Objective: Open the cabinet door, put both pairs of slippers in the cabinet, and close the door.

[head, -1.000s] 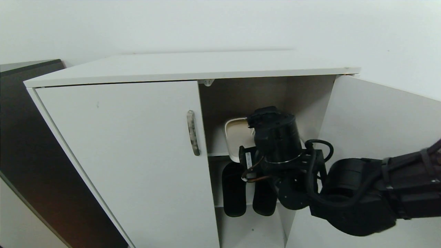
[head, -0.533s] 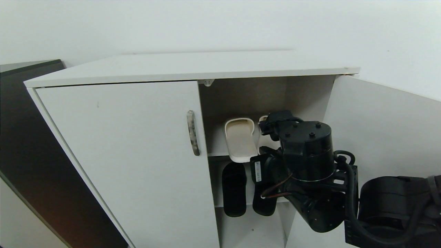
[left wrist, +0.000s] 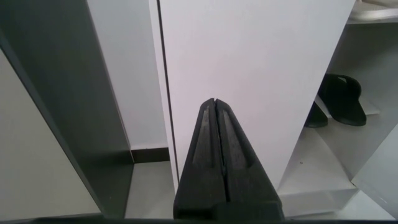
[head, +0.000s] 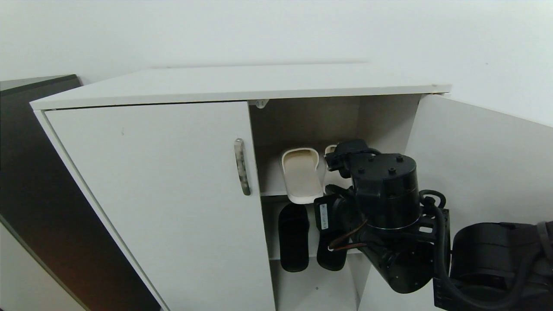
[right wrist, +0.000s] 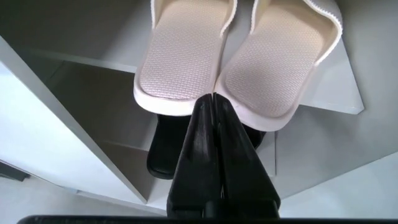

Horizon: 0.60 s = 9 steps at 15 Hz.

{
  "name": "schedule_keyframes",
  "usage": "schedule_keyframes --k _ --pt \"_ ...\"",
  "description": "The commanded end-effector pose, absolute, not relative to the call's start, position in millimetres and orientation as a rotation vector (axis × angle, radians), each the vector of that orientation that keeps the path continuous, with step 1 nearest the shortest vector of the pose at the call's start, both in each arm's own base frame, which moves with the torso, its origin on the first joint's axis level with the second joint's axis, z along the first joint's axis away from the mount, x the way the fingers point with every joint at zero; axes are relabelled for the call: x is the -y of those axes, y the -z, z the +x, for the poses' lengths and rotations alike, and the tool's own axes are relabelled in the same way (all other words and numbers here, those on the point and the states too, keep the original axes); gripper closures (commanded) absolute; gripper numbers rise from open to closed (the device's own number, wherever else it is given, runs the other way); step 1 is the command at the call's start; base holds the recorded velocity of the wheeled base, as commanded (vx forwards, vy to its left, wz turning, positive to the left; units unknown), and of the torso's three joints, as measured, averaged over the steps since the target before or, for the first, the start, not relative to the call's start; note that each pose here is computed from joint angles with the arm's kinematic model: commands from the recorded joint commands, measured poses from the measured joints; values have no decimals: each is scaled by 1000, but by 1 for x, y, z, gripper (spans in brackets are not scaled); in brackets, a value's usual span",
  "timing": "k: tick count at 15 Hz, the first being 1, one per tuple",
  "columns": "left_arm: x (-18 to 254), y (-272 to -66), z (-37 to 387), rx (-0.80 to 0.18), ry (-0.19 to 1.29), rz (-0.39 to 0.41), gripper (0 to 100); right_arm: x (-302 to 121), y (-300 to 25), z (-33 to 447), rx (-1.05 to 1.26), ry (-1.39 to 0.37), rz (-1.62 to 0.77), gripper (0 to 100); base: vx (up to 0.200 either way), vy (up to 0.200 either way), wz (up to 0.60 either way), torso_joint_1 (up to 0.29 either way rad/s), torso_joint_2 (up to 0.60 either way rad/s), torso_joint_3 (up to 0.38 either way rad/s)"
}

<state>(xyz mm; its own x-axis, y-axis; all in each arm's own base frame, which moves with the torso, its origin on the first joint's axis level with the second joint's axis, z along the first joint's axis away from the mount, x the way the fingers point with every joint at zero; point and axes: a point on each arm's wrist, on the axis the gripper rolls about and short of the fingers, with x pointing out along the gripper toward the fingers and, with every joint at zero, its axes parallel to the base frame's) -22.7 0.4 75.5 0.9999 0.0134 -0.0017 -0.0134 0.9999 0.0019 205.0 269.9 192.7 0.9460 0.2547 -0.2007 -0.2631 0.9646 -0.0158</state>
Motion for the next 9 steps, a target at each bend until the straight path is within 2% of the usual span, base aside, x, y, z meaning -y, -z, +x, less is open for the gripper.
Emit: schedule_keyframes --k 1,9 --pt "0 -76 -23 -2 -14 0 100 -271 -191 205 -202 -266 -45 100 -200 0 0 2 2 2" --pt "0 -76 -23 -1 -12 -12 100 -270 -190 207 -198 -261 -38 100 -200 0 0 1 4 1"
